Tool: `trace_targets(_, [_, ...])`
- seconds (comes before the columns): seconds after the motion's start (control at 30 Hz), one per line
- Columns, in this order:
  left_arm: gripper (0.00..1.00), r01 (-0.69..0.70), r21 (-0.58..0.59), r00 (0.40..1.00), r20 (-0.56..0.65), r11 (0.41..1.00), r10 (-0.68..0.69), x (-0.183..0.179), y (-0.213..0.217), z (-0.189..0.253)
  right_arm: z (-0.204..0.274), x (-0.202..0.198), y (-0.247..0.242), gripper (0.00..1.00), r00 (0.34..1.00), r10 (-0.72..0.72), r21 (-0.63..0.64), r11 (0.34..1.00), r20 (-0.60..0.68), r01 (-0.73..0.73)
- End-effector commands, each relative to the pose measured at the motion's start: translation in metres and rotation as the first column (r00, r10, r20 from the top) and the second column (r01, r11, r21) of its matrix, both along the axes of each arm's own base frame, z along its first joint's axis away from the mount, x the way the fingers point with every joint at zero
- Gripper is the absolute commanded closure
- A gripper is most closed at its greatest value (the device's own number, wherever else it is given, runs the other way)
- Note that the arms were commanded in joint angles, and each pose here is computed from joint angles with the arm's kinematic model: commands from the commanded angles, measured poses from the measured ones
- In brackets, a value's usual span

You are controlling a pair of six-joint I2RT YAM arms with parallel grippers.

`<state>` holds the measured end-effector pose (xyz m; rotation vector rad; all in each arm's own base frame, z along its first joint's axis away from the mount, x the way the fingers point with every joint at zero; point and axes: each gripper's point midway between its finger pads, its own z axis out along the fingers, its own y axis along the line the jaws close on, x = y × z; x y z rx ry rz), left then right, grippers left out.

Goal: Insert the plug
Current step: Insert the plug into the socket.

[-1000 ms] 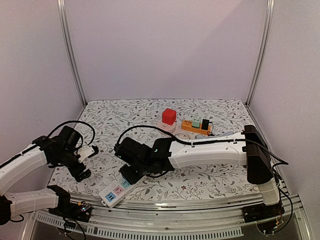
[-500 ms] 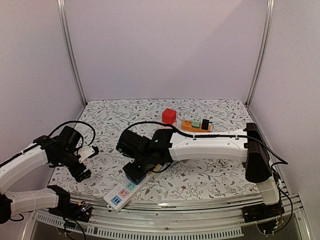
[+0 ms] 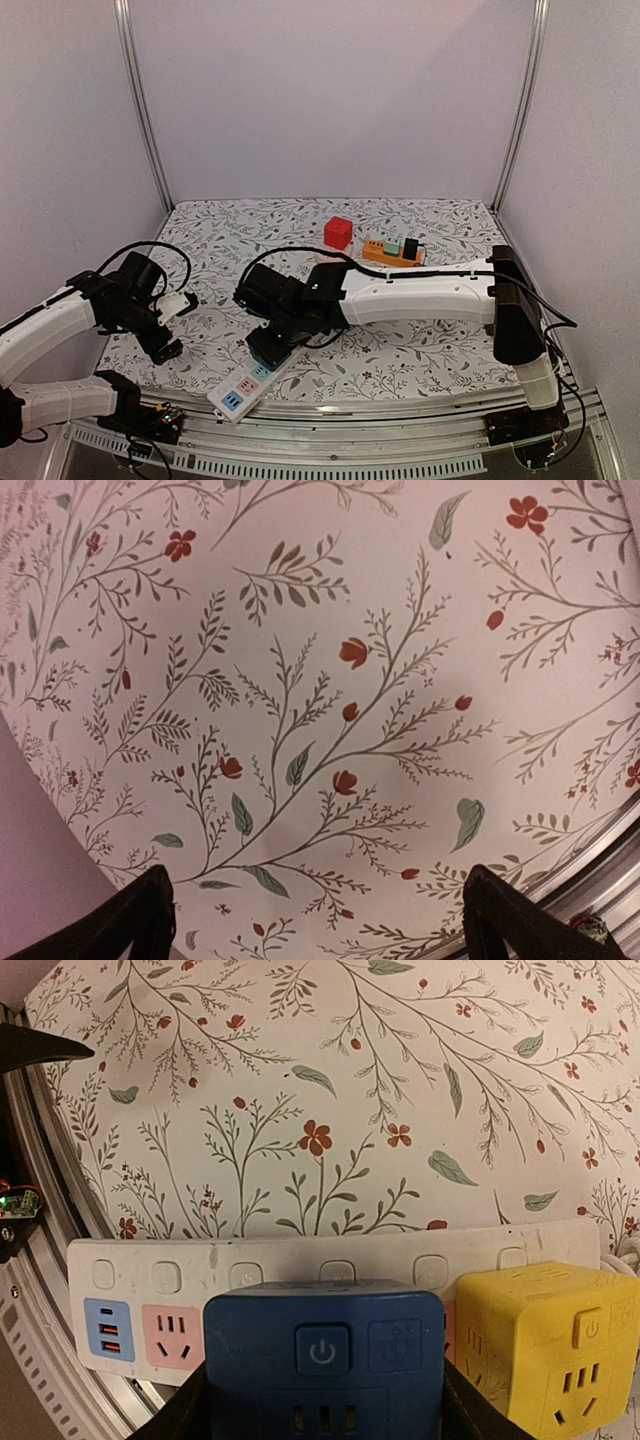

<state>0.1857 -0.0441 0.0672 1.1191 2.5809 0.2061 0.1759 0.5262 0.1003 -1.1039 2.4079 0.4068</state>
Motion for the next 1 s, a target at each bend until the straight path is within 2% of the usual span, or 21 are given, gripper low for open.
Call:
trace_targets(0.0, [0.01,-0.018,-0.019,1.0,0.019,1.0,0.018,0.005,0.0,0.006,-0.007,0.008,-0.015,1.0,0.998,-0.041,-0.037,0.998,0.046,0.043])
trace_targets(0.17, [0.01,-0.017,-0.018,1.0,0.016,1.0,0.017,0.004,0.0,0.005,0.002,0.008,-0.017,1.0,0.995,-0.038,-0.039,0.998,0.09,0.041])
trace_targets(0.37, [0.01,-0.018,-0.019,1.0,0.015,1.0,0.018,0.004,0.0,0.005,0.026,0.003,-0.01,1.0,0.989,0.028,-0.017,1.0,0.145,-0.026])
trace_targets(0.63, [0.0,-0.018,-0.019,1.0,0.015,1.0,0.018,0.004,0.0,0.005,0.047,-0.003,-0.003,1.0,0.984,0.072,0.07,0.994,0.16,-0.084])
trace_targets(0.97, [0.01,-0.017,-0.019,1.0,0.015,1.0,0.017,0.004,0.0,0.005,0.032,-0.004,-0.005,1.0,0.987,0.089,0.052,0.994,0.131,-0.097])
